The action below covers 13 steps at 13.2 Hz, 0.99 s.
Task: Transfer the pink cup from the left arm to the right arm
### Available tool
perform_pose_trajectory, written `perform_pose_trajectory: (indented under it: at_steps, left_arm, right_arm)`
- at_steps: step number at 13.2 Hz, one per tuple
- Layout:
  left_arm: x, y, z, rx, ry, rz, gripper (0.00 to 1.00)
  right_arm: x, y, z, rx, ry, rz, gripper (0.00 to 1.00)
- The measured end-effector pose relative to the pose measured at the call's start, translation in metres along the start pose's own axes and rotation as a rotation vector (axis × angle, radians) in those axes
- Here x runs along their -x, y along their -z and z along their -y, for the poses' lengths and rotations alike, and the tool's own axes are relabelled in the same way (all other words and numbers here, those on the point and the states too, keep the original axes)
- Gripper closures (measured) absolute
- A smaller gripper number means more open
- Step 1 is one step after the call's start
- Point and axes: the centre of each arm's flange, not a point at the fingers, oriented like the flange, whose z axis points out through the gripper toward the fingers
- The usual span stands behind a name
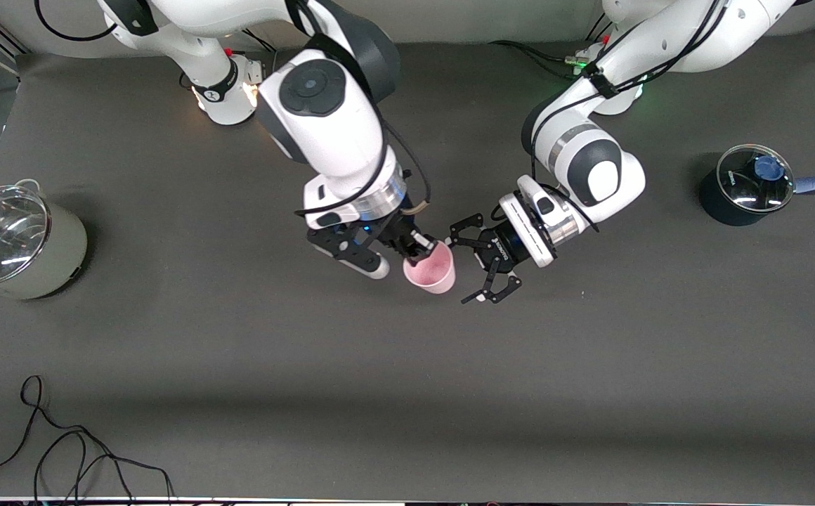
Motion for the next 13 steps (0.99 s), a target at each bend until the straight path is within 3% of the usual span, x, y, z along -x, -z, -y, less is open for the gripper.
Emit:
perform_pose_trajectory:
  at_steps: [4,8,10,13]
  left_arm:
    - [0.006,0.007,0.017,-0.028,0.014,0.001,0.01]
    - [0.047,0.057,0.098,-0.123,0.042,0.022,0.0]
    - [0.073,0.094,0.135,-0.095,0.007,-0.001,0.0]
    - [0.116,0.156,0.179,0.016,-0.047,-0.013,0.0]
  right_arm:
    - [-0.067,0.057,-0.053,0.09,0.136,0.047,0.96]
    - [-0.144,0.122,-0.149,0.195,0.305,0.152,0.96]
    - [-0.18,0.138,-0.208,0.215,0.374,0.202,0.96]
    - [-0.225,0.132,-0.292,0.232,0.427,0.266,0.96]
